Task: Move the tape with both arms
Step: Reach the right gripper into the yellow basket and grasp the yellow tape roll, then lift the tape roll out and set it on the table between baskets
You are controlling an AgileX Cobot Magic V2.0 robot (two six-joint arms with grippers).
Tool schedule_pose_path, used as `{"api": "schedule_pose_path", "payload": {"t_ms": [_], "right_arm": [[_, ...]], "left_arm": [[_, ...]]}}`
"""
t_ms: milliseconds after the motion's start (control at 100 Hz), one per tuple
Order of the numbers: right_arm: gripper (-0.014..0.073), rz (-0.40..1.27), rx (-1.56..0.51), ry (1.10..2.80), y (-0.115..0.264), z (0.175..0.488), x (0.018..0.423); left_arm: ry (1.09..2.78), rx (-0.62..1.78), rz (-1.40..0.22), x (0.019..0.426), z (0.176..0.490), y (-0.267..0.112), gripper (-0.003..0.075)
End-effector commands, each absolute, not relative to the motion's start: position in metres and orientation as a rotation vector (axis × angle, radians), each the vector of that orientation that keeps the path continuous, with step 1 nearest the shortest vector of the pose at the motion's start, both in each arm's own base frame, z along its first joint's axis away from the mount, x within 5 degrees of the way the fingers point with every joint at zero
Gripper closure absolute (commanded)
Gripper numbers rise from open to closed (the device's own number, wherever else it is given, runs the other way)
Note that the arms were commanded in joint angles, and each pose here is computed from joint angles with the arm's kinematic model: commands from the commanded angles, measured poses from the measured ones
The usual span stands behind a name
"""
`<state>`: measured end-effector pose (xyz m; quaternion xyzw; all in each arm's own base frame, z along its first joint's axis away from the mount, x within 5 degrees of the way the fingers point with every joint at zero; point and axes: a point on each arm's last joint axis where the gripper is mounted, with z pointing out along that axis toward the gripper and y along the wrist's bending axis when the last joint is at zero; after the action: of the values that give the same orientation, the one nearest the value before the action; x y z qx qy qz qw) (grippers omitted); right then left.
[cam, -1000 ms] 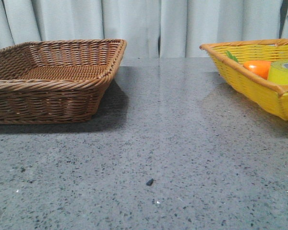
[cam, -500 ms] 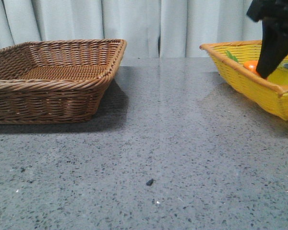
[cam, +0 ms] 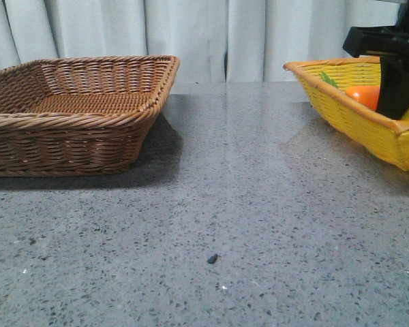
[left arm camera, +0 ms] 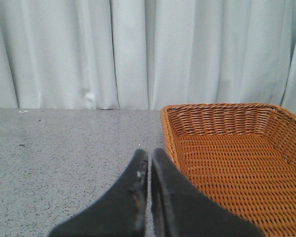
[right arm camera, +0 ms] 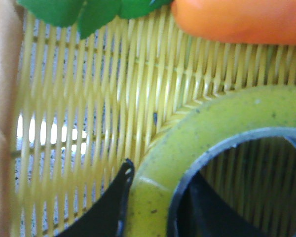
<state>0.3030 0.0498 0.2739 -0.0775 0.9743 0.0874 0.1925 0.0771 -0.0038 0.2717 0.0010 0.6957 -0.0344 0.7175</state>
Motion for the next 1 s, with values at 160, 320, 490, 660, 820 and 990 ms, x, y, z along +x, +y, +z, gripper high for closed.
{"api": "schedule_pose_path", "payload": {"t_ms": [160, 320, 490, 660, 820, 990], "right_arm": [[0.0641, 0.261, -0.266, 2.666, 0.052, 0.326, 0.303], [0.0641, 0.275, -0.348, 2.605, 0.063, 0.372, 0.3], [0.0641, 0.322, -0.492, 2.494, 0.097, 0.411, 0.287], [0.0641, 0.382, -0.657, 2.491, 0.137, 0.408, 0.273], [0.0641, 0.42, -0.769, 2.491, 0.169, 0.396, 0.271], [0.0641, 0.44, -0.848, 2.494, 0.199, 0.378, 0.275]], "left_arm": [[1.44, -0.005, -0.077, 0.078, 0.29, -0.003, 0.0741], [1.44, -0.005, -0.077, 0.078, 0.29, -0.003, 0.0741], [1.44, -0.005, -0.077, 0.078, 0.29, -0.003, 0.0741], [1.442, -0.005, -0.077, 0.078, 0.29, -0.003, 0.0741], [1.442, -0.005, -0.077, 0.078, 0.29, -0.003, 0.0741], [1.442, -0.005, -0.077, 0.078, 0.29, -0.003, 0.0741]]}}
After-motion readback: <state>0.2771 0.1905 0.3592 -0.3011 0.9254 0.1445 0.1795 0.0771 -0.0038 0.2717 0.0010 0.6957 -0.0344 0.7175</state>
